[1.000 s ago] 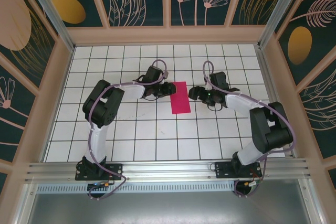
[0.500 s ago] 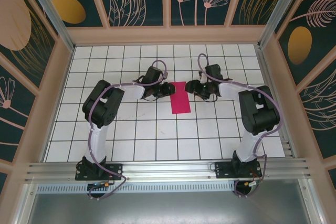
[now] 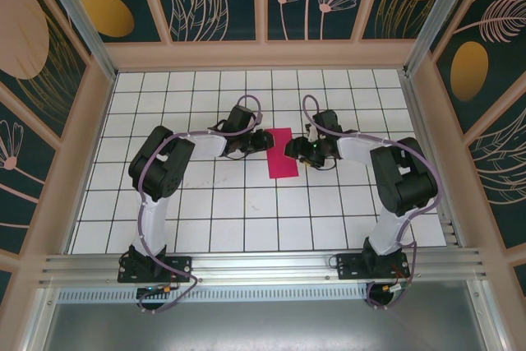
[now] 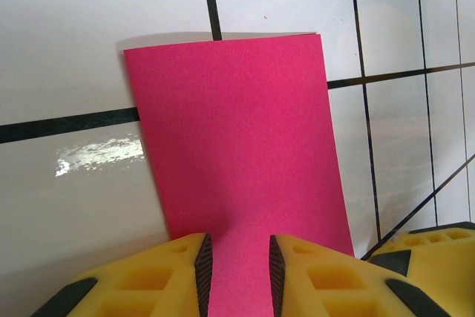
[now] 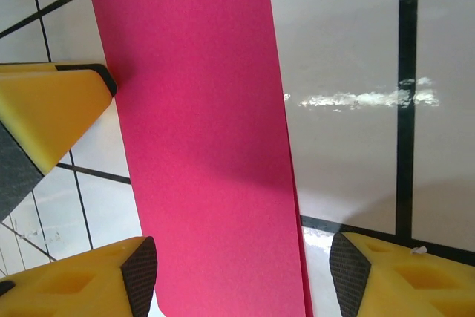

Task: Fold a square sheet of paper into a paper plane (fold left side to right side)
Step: Rotate the square sheet of paper at the center of the table, then fold the triangle a second time at the center of the table.

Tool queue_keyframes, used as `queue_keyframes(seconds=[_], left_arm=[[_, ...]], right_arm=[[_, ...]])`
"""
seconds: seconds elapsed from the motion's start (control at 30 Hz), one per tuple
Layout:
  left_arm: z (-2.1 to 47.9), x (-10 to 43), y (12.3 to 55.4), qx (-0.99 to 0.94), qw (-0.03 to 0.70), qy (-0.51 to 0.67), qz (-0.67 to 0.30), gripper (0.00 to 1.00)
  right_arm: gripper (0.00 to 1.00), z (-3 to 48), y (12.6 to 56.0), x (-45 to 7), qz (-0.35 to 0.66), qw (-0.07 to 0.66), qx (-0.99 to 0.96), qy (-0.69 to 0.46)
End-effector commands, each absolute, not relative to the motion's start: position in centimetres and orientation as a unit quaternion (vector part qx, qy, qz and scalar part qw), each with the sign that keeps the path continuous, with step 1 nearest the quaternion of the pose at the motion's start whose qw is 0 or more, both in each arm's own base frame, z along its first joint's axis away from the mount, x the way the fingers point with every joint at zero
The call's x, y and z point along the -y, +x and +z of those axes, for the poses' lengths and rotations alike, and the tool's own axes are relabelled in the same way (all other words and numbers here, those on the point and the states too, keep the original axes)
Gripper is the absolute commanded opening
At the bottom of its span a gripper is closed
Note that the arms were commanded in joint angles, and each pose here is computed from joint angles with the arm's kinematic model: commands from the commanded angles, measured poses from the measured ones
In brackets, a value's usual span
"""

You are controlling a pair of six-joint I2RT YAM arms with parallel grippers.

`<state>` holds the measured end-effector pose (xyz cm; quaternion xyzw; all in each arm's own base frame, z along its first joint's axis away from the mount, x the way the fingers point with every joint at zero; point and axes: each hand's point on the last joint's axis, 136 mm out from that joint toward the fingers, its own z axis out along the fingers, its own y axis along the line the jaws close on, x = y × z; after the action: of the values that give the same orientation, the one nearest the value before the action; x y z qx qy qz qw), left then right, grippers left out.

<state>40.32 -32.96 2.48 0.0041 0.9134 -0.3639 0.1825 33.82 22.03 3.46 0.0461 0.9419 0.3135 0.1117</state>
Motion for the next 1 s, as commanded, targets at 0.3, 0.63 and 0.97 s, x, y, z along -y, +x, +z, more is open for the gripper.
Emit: queue_keyframes(seconds=[0.3,0.63,0.97], left_arm=[[0.1,31.7,38.7,-0.931,0.155,-0.004,-0.331,0.30],[0.2,31.8,38.6,-0.930,0.155,-0.003,-0.332,0.30],[0.4,31.8,38.7,-0.930,0.156,-0.003,-0.333,0.30]], right_arm=[[0.65,3.0,31.0,-23.3,0.311,0.073,-0.946,0.049],[0.64,4.2,31.3,-24.1,0.333,0.085,-0.938,0.043],[0.64,6.3,33.5,-24.3,0.374,0.111,-0.919,0.049]])
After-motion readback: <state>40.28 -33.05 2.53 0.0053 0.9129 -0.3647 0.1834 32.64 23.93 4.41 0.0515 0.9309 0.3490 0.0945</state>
